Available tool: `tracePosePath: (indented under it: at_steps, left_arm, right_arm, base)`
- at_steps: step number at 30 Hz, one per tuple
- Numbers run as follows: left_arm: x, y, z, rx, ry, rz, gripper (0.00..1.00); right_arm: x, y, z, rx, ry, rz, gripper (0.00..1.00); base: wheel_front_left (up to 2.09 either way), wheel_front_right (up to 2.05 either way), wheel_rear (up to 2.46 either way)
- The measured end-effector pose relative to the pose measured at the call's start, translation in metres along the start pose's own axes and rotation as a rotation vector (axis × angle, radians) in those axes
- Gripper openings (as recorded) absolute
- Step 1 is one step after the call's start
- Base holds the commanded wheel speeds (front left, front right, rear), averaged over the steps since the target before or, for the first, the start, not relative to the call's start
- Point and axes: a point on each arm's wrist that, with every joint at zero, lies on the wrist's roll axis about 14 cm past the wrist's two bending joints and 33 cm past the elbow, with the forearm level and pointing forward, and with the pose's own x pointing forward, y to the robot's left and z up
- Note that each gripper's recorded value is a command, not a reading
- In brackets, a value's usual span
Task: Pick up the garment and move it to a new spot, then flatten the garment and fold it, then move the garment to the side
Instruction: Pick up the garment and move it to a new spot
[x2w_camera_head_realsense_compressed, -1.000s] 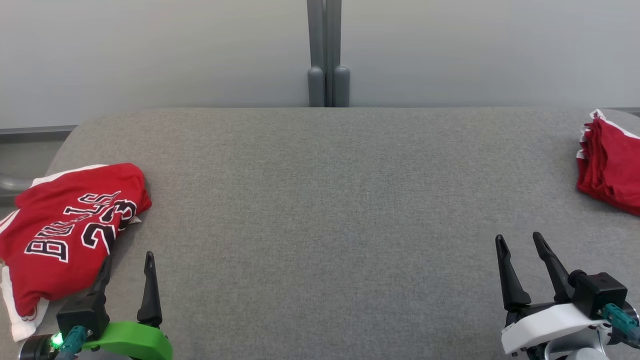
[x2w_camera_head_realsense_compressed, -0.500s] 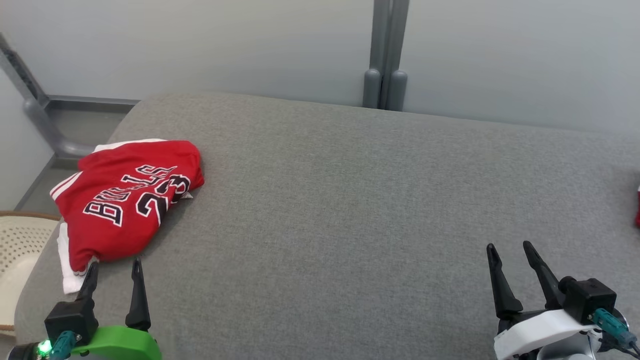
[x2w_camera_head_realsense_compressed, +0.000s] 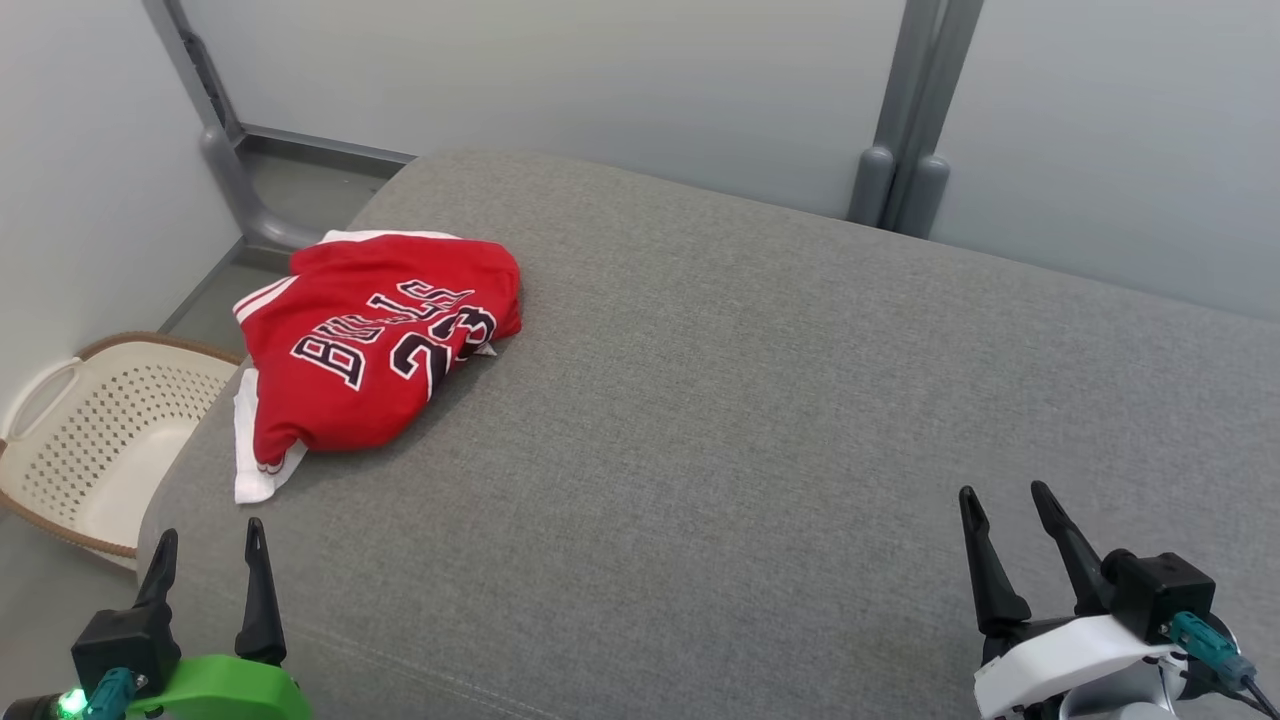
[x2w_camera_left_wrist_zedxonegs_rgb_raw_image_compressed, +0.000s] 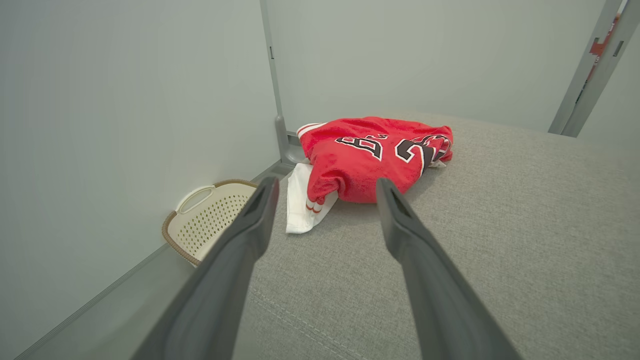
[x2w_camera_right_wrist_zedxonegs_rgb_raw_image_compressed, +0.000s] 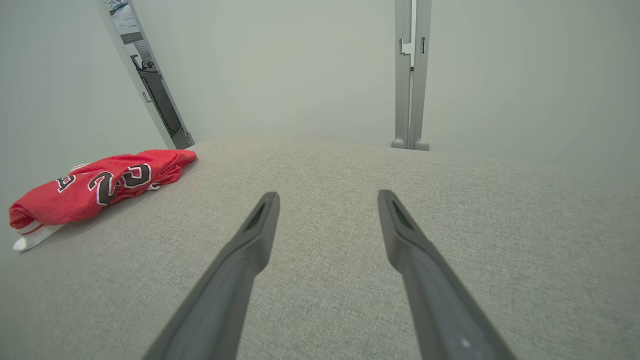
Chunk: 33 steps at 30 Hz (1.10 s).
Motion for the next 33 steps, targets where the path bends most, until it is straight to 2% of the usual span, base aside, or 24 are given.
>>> tracePosePath:
  at_steps: [11,20,28,33]
  left_arm:
    - [-0.024,0.034,-0.004,-0.005,0.007,0.110,1.00]
    - [-0.032,0.047,-0.010,-0.011,0.020,0.166,1.00]
    - [-0.029,0.045,-0.010,-0.015,0.019,0.163,1.00]
    - [-0.007,0.038,0.006,-0.013,-0.022,0.131,1.00]
  right_arm:
    - [0.021,0.031,-0.008,0.009,0.020,0.103,1.00]
    - [0.035,0.040,-0.012,0.006,0.030,0.148,1.00]
    - [0.037,0.036,-0.012,0.005,0.029,0.140,1.00]
    - [0.034,0.020,-0.010,-0.012,0.024,0.104,1.00]
  base:
    - [0.00,0.00,0.00]
    - [0.00,0.00,0.00]
    - [0.00,0.00,0.00]
    - [0.00,0.00,0.00]
